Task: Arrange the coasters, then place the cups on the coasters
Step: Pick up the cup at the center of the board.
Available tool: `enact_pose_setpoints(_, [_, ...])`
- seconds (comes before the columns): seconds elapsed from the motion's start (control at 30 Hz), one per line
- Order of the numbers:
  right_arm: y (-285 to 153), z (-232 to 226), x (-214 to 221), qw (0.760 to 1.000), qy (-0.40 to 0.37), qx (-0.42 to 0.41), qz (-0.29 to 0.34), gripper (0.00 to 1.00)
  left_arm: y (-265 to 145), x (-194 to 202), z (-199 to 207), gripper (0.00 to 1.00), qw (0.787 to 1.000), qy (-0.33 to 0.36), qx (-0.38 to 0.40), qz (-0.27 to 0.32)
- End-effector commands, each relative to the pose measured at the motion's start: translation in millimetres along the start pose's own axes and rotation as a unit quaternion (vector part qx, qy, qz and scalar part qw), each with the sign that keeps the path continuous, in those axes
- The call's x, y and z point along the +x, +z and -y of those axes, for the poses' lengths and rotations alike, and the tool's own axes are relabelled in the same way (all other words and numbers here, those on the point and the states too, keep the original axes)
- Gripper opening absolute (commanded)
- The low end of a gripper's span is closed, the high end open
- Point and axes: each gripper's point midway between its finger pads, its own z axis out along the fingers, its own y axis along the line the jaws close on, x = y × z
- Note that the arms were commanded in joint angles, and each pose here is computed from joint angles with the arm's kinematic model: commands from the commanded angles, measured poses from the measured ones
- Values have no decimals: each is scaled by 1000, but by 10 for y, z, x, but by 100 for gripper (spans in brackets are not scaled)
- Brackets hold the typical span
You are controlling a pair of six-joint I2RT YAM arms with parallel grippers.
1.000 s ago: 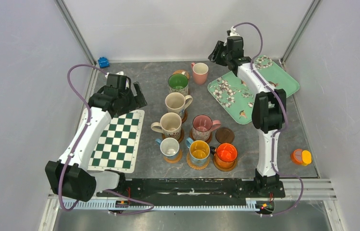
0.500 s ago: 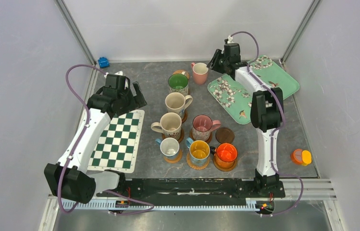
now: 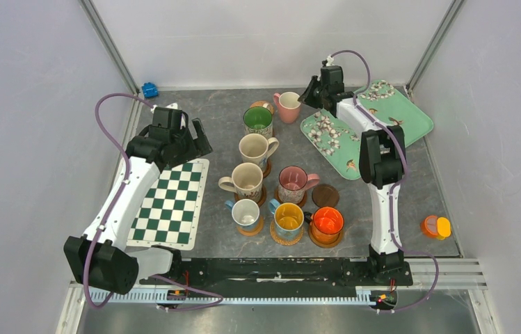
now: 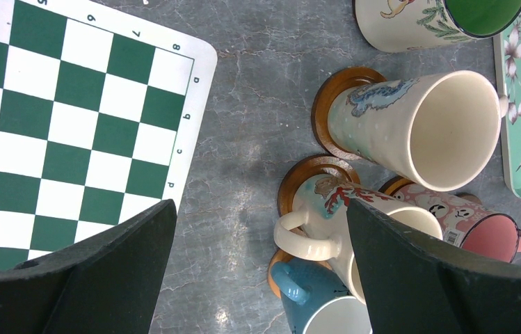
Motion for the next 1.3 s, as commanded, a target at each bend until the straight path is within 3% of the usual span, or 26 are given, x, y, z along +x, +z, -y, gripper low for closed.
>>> enact_pose_setpoints(0.0, [32,-138,-174,1000,9,-18,23,10,-90,-56,47,98,1000,-14,11,15])
enact_pose_setpoints(0.13, [10,-246,-272,999,16,-30,36,0,-91,-66,50,99,1000,-14,12,16])
enact_pose_setpoints(0.67, [-104,-821,-622,991,9,-65,118,0,-39,-112,10,99,1000,-9,-2,25])
enact_pose_setpoints(1.07, [-110,-1047,-861,980,-1,-92,178,0,589,-671,233,98,998,-30,-8,58])
enact_pose_setpoints(1.27, [-16,-1127,-783,977,-26,-108,184,0,1086,-838,282,96,998,-53,0,39])
